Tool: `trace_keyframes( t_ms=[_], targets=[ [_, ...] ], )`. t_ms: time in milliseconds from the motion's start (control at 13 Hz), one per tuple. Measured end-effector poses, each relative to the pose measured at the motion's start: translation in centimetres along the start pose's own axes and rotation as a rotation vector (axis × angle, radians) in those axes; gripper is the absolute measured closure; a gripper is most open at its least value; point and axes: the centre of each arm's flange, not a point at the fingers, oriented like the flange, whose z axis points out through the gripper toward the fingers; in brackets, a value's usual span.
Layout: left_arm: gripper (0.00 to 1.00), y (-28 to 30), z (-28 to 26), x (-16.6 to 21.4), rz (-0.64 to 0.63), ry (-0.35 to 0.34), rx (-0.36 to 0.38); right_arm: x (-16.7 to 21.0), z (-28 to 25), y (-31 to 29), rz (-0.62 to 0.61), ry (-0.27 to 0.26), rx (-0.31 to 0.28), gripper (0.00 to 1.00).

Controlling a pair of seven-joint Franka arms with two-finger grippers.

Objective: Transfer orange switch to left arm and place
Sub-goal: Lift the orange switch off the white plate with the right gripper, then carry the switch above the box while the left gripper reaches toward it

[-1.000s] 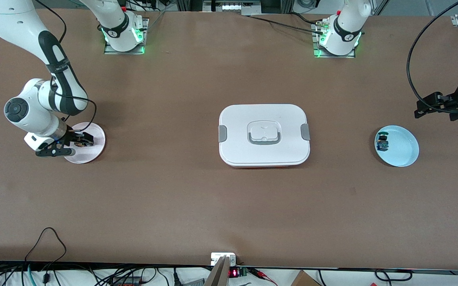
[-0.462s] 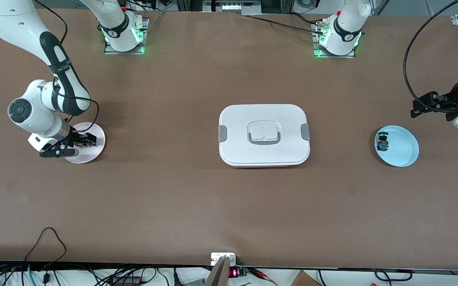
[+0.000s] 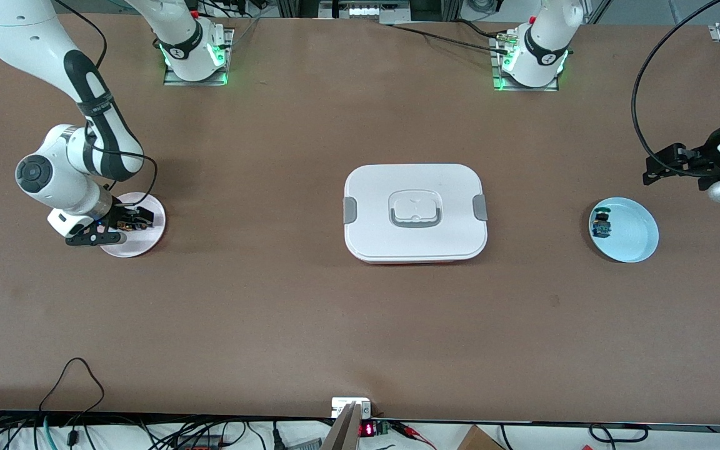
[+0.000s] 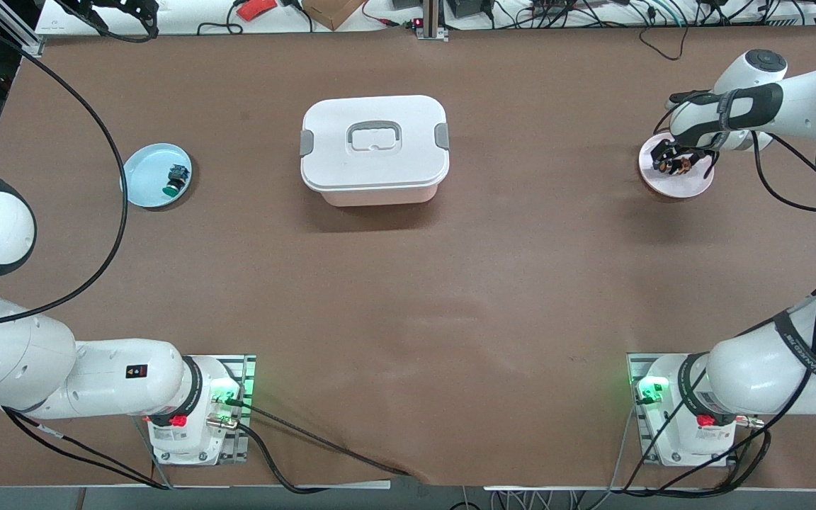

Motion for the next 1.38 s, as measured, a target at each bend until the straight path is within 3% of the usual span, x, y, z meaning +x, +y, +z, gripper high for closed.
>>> trace_keyframes(
  t_ms=[231,385,615,923,1385],
  targets=[
    [0.0,0.0,0.0,0.0,0.0,-0.001,0.0,-0.1,0.0,0.5,-0.019,0.0,0.0,0.05],
    [0.0,0.2,0.0,0.0,0.003,-0.001,0.0,-0.1,0.0,0.5,-0.032,0.001,0.0,0.28],
    [0.0,0.6,0.0,0.1,0.011,-0.001,0.0,-0.1,-0.1,0.4,-0.054,-0.005,0.003,0.28],
    [0.0,1.7,0.0,0.2,0.028,-0.001,-0.003,0.9,-1.4,-0.8,-0.083,-0.082,0.037,0.28],
    [0.0,2.6,0.5,0.8,0.037,-0.005,-0.048,3.1,-8.1,-1.8,-0.151,-0.115,0.068,0.28]
  ],
)
